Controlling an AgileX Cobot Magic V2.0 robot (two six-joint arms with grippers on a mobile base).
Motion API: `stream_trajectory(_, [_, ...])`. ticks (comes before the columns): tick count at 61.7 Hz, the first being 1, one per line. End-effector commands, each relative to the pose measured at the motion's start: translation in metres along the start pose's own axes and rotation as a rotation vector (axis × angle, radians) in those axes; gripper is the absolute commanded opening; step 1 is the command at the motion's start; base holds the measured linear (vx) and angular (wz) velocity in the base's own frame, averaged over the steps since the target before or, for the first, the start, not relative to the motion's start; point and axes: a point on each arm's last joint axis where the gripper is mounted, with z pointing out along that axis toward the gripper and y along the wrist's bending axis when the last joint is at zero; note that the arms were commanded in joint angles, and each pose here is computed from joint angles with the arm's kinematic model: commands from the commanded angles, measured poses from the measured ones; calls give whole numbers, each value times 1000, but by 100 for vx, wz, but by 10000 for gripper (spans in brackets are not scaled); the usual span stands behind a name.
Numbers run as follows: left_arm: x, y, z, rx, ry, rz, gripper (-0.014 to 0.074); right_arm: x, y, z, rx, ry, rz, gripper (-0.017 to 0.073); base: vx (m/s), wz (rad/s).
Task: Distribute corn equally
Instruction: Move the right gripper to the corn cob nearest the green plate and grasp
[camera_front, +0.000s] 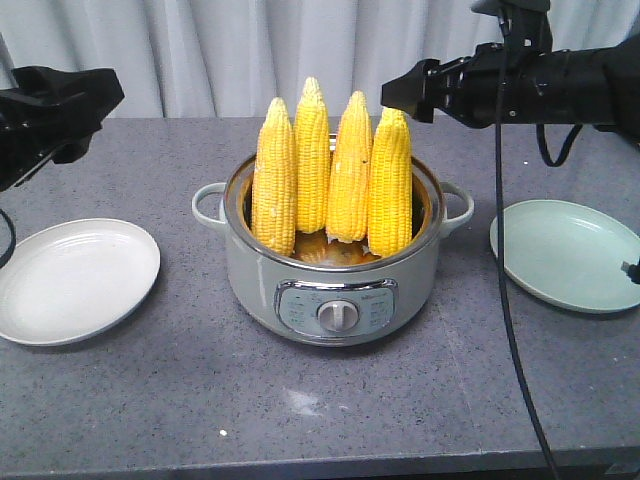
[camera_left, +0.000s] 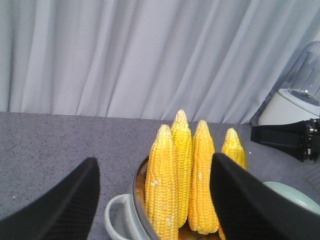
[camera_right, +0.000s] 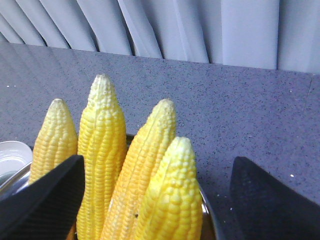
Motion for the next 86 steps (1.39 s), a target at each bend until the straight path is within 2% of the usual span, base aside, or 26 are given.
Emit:
stream_trajectory(1, [-16,-9,-6,63,-81,-2,465,-26,12,-18,23,-130,-18,578,0,0])
stream_trajectory(17, [-16,-9,-6,62,-81,-2,465,-27,9,-17,39,-136,-16,578,0,0])
stream_trajectory(37, [-16,-9,-6,61,-79,-2,465,-6,-5,10,24,-62,30,578,0,0])
stream_trajectory(53, [-16,-9,-6,61,-79,-2,465,-4,-3,12,-8,-42,27,549,0,0])
stream_trajectory(63, [-16,-9,-6,61,-79,-2,465,-2,-1,12,-28,-24,22,410,0,0])
stream_trajectory(76, [-16,-9,-6,61,-79,-2,465,-1,-1,12,-30,-15,12,125,0,0])
stream_trajectory(82, [-16,-9,-6,61,-79,-2,465,-1,-1,12,-30,-16,-10,14,0,0])
stream_trajectory(86, [-16,-9,-6,61,-79,-2,465,-2,-1,11,-30,-21,-13,-15,0,0])
